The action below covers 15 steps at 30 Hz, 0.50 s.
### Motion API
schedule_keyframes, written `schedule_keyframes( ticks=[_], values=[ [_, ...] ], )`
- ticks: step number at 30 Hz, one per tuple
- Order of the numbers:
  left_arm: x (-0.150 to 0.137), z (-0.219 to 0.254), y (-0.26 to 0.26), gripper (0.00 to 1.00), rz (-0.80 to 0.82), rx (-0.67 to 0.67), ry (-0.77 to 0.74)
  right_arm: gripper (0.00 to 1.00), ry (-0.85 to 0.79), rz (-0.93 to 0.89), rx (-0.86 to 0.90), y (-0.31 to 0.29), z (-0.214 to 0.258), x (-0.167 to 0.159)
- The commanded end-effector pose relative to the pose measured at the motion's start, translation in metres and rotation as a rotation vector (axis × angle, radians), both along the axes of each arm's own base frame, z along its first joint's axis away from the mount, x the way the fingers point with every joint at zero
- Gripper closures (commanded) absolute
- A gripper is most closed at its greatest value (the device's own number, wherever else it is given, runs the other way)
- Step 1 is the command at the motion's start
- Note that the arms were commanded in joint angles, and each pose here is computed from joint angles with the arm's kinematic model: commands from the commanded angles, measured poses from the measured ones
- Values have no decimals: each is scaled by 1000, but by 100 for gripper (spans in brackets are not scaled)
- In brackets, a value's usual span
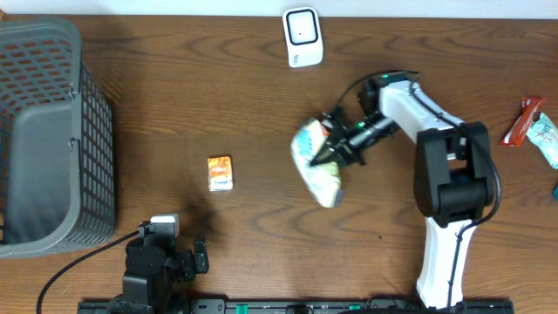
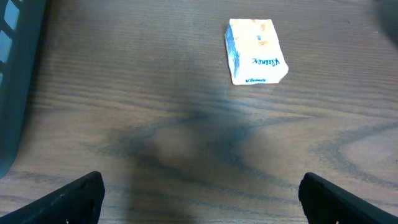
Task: Scan the item barcode
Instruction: 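Carry the white-blue bag up to the white scanner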
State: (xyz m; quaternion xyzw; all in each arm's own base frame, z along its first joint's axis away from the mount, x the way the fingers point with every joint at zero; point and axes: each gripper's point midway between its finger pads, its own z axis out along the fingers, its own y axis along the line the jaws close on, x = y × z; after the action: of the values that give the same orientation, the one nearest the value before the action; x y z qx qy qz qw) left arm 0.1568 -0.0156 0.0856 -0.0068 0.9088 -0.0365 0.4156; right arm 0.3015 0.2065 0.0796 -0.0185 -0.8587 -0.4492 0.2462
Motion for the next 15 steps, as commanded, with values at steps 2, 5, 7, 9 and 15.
schedule_keyframes(
  ticks=[2, 5, 7, 9, 15],
  values=[
    [-1, -1, 1, 0, 4, 5, 3, 98, -243, 123, -50, -26, 27, -3],
    [-1, -1, 1, 0, 4, 5, 3, 98, -388, 121, -56, -29, 50, 6],
    [-1, -1, 1, 0, 4, 5, 3, 98, -513, 123, -53, -27, 66, 15],
    [-1, -1, 1, 0, 4, 5, 3, 99, -678, 132, -39, -22, 86, 28],
    [-1, -1, 1, 1, 4, 5, 3, 98, -1158, 174, -182, -13, 111, 95]
  ],
)
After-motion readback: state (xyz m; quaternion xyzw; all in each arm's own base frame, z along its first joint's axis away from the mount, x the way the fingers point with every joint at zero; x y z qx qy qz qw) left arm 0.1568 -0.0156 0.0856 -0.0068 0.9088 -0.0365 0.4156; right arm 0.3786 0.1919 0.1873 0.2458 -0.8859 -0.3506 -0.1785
